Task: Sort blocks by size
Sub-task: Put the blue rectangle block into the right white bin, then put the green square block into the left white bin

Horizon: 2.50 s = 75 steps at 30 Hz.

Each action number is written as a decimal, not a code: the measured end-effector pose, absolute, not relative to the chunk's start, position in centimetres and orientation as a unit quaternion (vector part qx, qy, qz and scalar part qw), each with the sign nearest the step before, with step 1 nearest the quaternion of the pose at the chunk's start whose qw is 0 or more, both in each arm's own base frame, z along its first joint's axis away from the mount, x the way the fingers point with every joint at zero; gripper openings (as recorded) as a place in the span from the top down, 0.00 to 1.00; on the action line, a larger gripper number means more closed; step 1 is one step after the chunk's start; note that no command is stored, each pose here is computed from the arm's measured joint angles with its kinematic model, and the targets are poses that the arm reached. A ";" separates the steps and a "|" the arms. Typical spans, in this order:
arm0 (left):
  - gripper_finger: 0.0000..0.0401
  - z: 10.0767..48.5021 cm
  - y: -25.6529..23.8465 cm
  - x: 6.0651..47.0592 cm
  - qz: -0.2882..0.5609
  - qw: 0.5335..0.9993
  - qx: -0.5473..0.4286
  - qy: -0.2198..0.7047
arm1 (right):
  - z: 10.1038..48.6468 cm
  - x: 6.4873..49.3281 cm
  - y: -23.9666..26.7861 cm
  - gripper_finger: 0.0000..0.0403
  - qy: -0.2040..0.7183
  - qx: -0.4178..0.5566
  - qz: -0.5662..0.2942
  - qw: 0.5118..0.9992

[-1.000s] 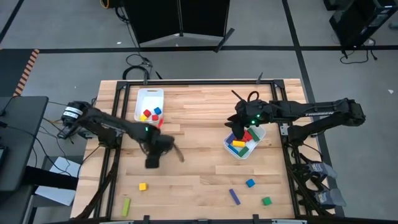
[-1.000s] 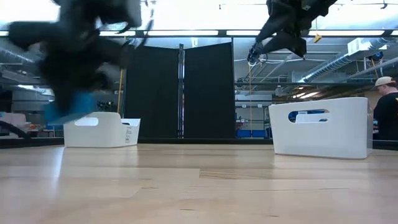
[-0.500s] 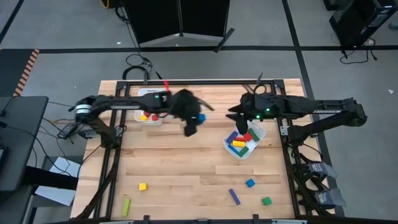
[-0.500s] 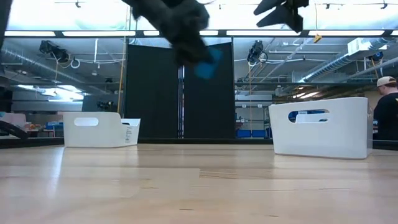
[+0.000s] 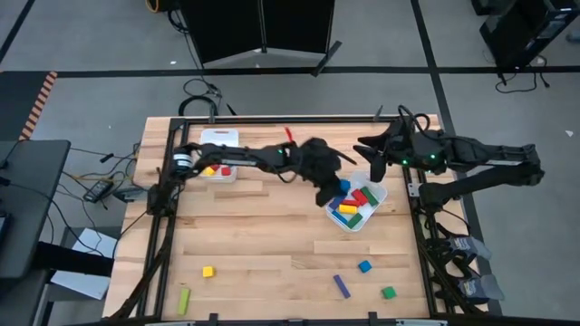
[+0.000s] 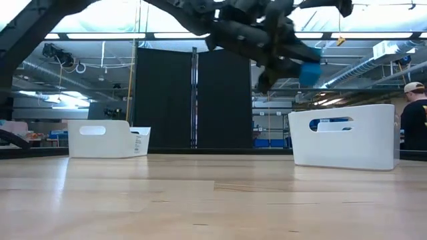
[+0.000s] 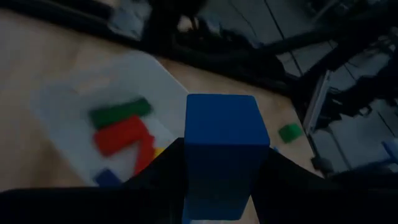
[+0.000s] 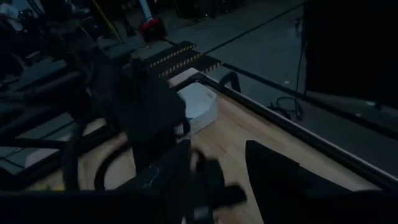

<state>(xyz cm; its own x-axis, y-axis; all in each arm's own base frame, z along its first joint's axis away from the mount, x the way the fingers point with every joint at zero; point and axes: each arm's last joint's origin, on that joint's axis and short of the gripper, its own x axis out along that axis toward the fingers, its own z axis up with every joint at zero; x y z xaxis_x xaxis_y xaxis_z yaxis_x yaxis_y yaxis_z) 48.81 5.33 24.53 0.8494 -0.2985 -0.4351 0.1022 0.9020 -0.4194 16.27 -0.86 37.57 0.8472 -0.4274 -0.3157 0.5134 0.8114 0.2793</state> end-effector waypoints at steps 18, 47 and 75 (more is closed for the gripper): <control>0.33 25.4 6.9 48.6 -0.065 0.934 -0.230 0.264 | 36.9 16.6 0.5 0.59 0.151 0.184 -0.227 0.944; 0.62 36.9 6.9 21.8 0.127 0.955 -0.176 0.202 | 28.6 25.2 10.2 0.51 0.388 0.316 -0.037 0.865; 0.62 37.9 5.8 18.0 0.157 0.953 -0.157 0.209 | 22.3 17.7 20.8 0.43 0.557 0.385 -0.217 0.703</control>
